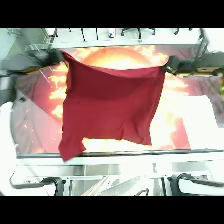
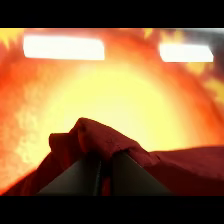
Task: Fold the shirts.
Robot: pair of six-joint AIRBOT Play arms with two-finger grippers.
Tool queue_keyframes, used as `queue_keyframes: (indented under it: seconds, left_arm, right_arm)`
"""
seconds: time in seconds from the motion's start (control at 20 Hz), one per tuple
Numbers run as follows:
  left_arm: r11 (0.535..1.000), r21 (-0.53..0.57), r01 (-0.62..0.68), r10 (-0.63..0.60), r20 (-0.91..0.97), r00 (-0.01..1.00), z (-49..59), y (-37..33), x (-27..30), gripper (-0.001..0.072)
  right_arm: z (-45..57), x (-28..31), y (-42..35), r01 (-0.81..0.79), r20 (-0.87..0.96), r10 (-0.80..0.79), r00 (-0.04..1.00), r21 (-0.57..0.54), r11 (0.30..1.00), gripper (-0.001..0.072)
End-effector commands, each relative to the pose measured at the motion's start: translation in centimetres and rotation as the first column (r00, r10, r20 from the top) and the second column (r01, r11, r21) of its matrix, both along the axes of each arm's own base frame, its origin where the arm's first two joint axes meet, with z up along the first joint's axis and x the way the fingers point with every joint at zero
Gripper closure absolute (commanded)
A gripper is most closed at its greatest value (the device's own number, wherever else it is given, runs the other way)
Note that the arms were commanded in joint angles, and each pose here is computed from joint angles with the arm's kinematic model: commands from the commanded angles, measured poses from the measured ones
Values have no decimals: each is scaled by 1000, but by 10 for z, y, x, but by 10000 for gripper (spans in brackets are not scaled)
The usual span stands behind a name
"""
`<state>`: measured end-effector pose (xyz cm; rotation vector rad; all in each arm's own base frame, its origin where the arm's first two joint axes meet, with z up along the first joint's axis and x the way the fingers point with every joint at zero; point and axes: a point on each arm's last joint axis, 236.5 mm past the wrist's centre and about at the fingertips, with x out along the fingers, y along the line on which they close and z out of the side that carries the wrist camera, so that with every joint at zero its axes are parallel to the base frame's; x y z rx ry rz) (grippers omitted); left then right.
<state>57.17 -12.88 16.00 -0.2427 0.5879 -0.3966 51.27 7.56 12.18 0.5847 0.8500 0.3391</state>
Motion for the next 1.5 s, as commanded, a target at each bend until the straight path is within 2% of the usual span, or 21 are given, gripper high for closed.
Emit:
queue_keyframes:
  seconds: [0.0,0.15,0.2,0.25,0.3,0.35,0.5,0.6,0.75,0.9,0.95,1.0,1.05,1.1,1.3,1.45]
  left_arm:
    - [995,14,96,-92,-163,982,-110,-44,38,693]
    - [988,6,154,-149,-216,965,-130,-61,45,692]
    - [989,-11,148,-147,-231,962,-128,-61,46,691]
    - [990,-27,135,-138,-244,960,-122,-55,46,526]
    - [992,-32,126,-130,-249,960,-113,-45,45,89]
    - [994,-44,99,-107,-263,959,-103,-29,42,17]
    - [998,-61,31,-50,-355,933,-74,44,12,17]
    - [997,-70,-16,-18,-463,886,-75,90,-26,18]
    - [992,-99,-73,-7,-639,770,-108,127,-93,17]
    - [980,-120,-157,18,-739,674,-164,136,-141,18]
    - [975,-123,-183,23,-769,639,-184,136,-158,20]
    - [970,-126,-206,25,-796,604,-201,135,-172,127]
    - [966,-130,-222,21,-819,573,-216,134,-184,254]
    - [963,-130,-237,22,-836,548,-228,133,-194,285]
    - [969,-109,-220,30,-836,548,-255,121,-203,285]
    - [979,-88,-187,35,-821,570,-263,105,-198,285]
  right_arm:
    - [-103,48,-28,165,-113,-156,981,74,984,692]
    - [-141,54,-43,210,-171,-194,966,84,974,690]
    - [-143,54,-48,217,-178,-200,964,85,972,648]
    - [-141,52,-54,219,-184,-200,962,90,972,439]
    - [-135,47,-62,202,-189,-182,965,93,975,315]
    - [-126,39,-71,173,-189,-153,970,93,981,323]
    - [-105,-2,-109,108,-238,-83,968,93,990,327]
    - [-110,-45,-127,56,-341,-29,940,69,996,327]
    - [-144,-102,-130,-10,-504,22,863,27,1000,349]
    - [-179,-130,-113,-6,-587,47,808,70,998,360]
    - [-187,-137,-108,2,-603,49,796,83,997,499]
    - [-191,-141,-103,7,-610,58,790,103,995,529]
    - [-192,-142,-98,6,-609,71,790,123,992,529]
    - [-190,-140,-95,11,-602,77,795,142,990,529]
    - [-165,-117,-75,20,-501,121,857,265,964,528]
    - [-160,-113,-72,24,-484,123,866,288,957,528]
